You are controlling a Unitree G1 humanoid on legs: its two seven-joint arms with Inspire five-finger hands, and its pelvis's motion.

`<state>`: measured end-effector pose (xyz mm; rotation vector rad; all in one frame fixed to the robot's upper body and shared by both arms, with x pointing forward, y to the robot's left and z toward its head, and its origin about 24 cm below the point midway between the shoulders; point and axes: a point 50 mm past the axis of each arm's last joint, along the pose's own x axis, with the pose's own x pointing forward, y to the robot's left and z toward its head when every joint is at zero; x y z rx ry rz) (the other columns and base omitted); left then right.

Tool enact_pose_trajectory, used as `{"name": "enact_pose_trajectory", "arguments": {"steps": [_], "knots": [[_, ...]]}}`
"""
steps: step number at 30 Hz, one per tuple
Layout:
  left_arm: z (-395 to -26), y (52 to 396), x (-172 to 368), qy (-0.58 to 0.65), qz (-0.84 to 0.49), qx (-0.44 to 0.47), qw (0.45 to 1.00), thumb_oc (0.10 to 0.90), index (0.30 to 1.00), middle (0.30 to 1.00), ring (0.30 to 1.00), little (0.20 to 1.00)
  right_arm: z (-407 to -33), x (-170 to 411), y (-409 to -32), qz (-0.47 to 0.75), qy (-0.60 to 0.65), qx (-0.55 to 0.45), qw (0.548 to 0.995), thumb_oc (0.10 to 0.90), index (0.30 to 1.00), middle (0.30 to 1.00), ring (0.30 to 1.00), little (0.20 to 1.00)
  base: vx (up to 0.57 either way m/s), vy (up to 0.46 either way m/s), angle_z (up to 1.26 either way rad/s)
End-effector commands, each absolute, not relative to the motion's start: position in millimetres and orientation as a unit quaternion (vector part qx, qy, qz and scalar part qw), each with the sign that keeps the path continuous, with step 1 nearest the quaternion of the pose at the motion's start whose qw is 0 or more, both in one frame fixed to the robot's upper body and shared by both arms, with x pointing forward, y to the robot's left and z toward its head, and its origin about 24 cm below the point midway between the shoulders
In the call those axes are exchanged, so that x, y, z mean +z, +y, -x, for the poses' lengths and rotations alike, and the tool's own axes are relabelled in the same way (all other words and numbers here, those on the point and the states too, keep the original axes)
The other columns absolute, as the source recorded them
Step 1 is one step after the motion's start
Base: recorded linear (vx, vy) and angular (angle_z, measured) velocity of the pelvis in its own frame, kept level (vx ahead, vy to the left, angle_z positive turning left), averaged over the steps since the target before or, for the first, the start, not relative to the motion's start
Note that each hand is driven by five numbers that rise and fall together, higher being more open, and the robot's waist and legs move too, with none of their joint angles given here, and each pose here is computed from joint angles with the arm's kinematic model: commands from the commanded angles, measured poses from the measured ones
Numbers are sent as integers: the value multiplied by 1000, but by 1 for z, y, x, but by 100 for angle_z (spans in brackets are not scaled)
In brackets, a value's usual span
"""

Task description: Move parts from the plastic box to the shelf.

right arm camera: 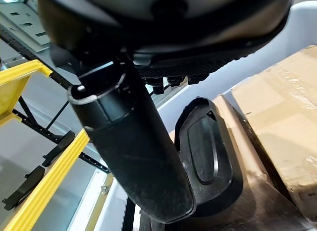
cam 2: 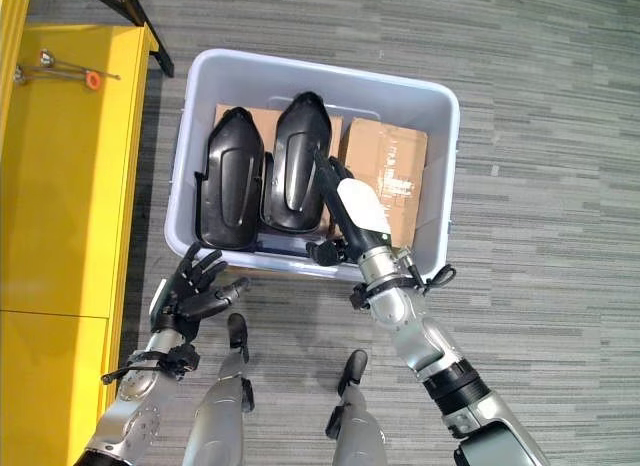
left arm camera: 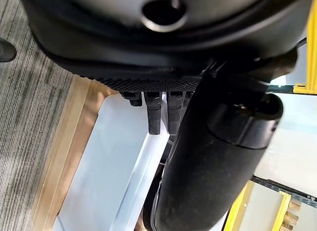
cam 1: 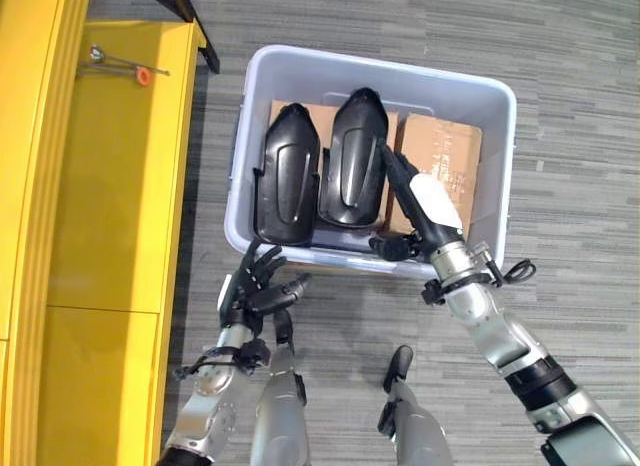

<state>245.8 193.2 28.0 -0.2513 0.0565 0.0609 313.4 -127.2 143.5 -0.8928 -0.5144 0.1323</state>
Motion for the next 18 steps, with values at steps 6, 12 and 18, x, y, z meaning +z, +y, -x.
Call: {"name": "enact_pose_trajectory", "arguments": {"steps": [6,12,18], "knots": [[-248,192,61,-58,133,26,989,900,1000,1000,1000,1000,-317,210,-109,409,-391,12,824,900,1000,1000,1000,1000,13,17,12],[-249,192,63,-63,134,30,989,900,1000,1000,1000,1000,-319,212,-106,405,-391,8,827,900,1000,1000,1000,1000,10,11,7],[-249,193,65,-66,134,36,988,900,1000,1000,1000,1000,-323,210,-110,389,-380,-3,840,900,1000,1000,1000,1000,8,17,12]]}}
